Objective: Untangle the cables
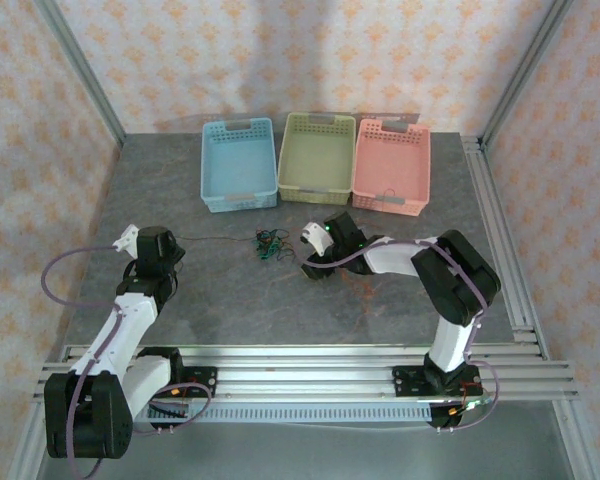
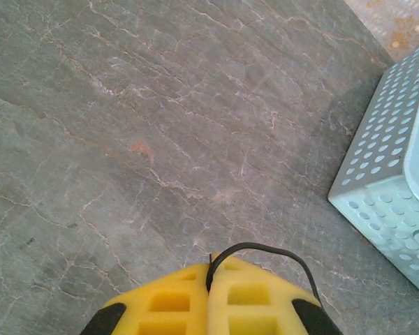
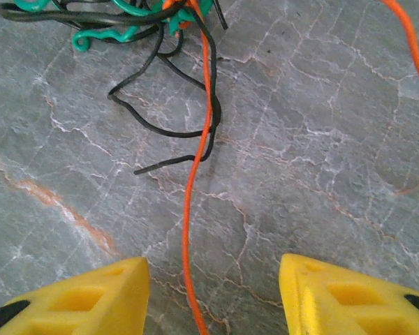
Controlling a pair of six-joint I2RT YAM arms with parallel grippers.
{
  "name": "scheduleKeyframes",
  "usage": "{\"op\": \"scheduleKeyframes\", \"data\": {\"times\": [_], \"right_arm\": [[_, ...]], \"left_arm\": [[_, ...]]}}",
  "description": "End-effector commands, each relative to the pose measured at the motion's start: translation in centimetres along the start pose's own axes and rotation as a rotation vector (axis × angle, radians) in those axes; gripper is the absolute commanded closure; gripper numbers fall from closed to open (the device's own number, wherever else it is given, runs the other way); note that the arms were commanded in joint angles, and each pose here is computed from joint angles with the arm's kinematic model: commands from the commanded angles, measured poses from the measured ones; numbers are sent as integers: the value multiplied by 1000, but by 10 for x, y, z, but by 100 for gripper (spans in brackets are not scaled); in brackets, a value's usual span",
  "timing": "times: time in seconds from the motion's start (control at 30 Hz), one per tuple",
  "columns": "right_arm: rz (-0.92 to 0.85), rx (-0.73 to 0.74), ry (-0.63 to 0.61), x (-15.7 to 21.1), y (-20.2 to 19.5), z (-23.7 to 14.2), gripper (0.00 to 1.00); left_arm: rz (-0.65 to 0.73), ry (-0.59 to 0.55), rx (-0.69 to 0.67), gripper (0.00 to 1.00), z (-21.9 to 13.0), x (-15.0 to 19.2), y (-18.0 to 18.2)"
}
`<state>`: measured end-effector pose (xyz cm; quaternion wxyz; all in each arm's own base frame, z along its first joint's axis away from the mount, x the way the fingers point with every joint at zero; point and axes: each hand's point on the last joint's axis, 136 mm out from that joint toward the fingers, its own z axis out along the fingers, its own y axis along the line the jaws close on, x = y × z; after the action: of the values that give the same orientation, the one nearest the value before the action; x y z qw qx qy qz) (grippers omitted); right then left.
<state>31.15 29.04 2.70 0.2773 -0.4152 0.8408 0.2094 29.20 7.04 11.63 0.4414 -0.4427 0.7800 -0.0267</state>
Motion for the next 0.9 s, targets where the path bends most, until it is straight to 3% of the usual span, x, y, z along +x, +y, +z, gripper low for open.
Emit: {"op": "scheduleKeyframes", "data": {"times": [0.0,0.33,0.5,0.57,0.7,0.87], "right_arm": [[-16,27,50,8,-5,2,52],[-64,50,105,17,-4,12,74],[-73,25,67,9,2,9,93],[-76,84,23,1,-6,2,100],[-51,264,-134,-22,-32,-27,100],[194,383,-456,-45,-74,-89,100]], "left_arm": [[-3,-5,-7,100,1,-3,1],[0,1,-8,100,2,-2,0],[1,2,-8,100,3,-2,0],[1,1,-9,100,3,-2,0],[-1,0,-11,100,2,-3,1],[-34,-61,-2,100,-8,-10,8]]}}
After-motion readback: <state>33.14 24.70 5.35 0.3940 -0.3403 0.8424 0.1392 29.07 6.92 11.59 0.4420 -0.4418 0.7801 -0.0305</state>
